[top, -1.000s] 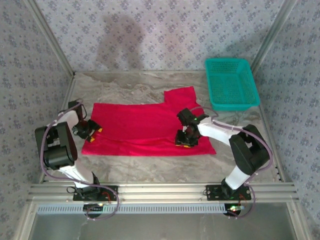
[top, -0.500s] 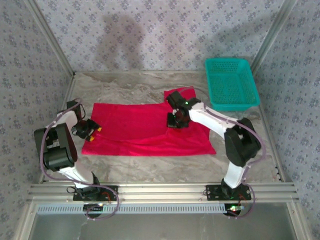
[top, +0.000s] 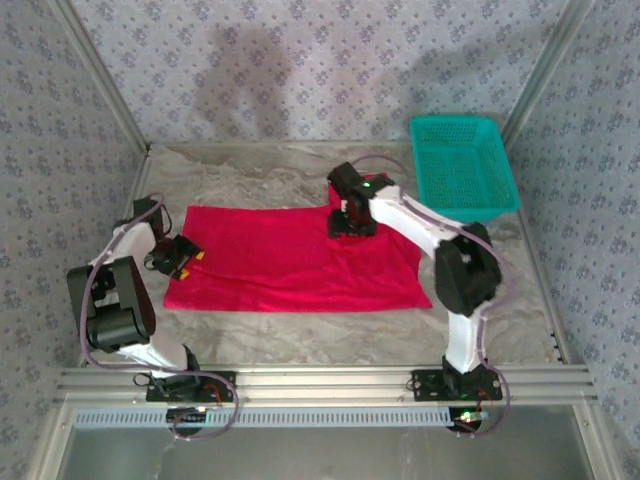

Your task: Fold the inside-out t-shirt

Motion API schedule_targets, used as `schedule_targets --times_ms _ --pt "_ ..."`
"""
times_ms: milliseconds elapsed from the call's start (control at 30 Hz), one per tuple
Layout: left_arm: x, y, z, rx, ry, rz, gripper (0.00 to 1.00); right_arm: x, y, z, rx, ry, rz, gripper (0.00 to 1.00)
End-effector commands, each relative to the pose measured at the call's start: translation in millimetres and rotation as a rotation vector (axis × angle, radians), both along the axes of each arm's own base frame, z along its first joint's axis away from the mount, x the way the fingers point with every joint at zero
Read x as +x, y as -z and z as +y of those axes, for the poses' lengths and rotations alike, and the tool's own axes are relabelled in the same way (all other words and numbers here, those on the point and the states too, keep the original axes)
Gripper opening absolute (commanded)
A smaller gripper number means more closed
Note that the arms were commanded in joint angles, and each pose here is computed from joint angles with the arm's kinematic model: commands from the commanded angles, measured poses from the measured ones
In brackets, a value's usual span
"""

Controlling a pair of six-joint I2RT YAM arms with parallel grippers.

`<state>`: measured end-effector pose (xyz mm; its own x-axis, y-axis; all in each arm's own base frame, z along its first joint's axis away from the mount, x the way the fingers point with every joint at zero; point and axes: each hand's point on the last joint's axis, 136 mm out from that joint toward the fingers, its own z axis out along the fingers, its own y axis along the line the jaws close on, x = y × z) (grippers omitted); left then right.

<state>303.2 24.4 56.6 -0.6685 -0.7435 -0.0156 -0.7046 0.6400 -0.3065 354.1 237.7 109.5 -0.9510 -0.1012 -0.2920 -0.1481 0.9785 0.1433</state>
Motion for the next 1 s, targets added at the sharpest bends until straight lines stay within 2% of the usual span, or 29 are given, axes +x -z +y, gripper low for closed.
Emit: schedule_targets --times_ms 0,100,200,267,333,433,533,667,833,967 --pt "8.0 -21.5 -11.6 0.004 0.034 -0.059 0.51 -14.7 -1.3 -3.4 0.169 0.015 -0.005 0.65" --pt "20.0 -18.2 -21.7 -0.036 0.034 -0.094 0.52 -10.2 9.4 6.4 0.331 0.021 0.014 0.65" --pt "36.5 -5.0 -25.7 -0.08 0.024 -0.089 0.52 1.6 27.4 13.9 0.404 0.052 0.053 0.65" --pt "49.6 2.5 -25.9 -0.096 0.025 -0.075 0.51 14.2 44.4 5.9 0.358 0.094 0.067 0.65" --pt "63.3 7.5 -22.5 -0.091 0.023 -0.065 0.51 28.0 61.7 -14.5 0.256 0.164 0.069 0.65" --pt "80.2 9.1 -16.6 -0.075 0.025 -0.051 0.51 49.0 71.8 -40.2 0.177 0.262 0.03 0.65" --pt "88.7 6.2 -7.4 -0.031 0.027 -0.045 0.51 58.1 66.1 -49.0 0.151 0.31 -0.01 0.65" --pt "94.8 -7.1 -1.0 -0.012 0.025 -0.075 0.5 52.2 41.0 -33.1 0.144 0.27 -0.062 0.65" --pt "67.1 -36.8 -5.9 0.027 0.03 -0.139 0.5 25.1 16.5 1.9 0.134 0.144 -0.085 0.65" --pt "29.4 -45.1 -46.4 -0.028 0.091 -0.172 0.51 6.4 27.0 4.4 0.147 0.099 -0.034 0.65"
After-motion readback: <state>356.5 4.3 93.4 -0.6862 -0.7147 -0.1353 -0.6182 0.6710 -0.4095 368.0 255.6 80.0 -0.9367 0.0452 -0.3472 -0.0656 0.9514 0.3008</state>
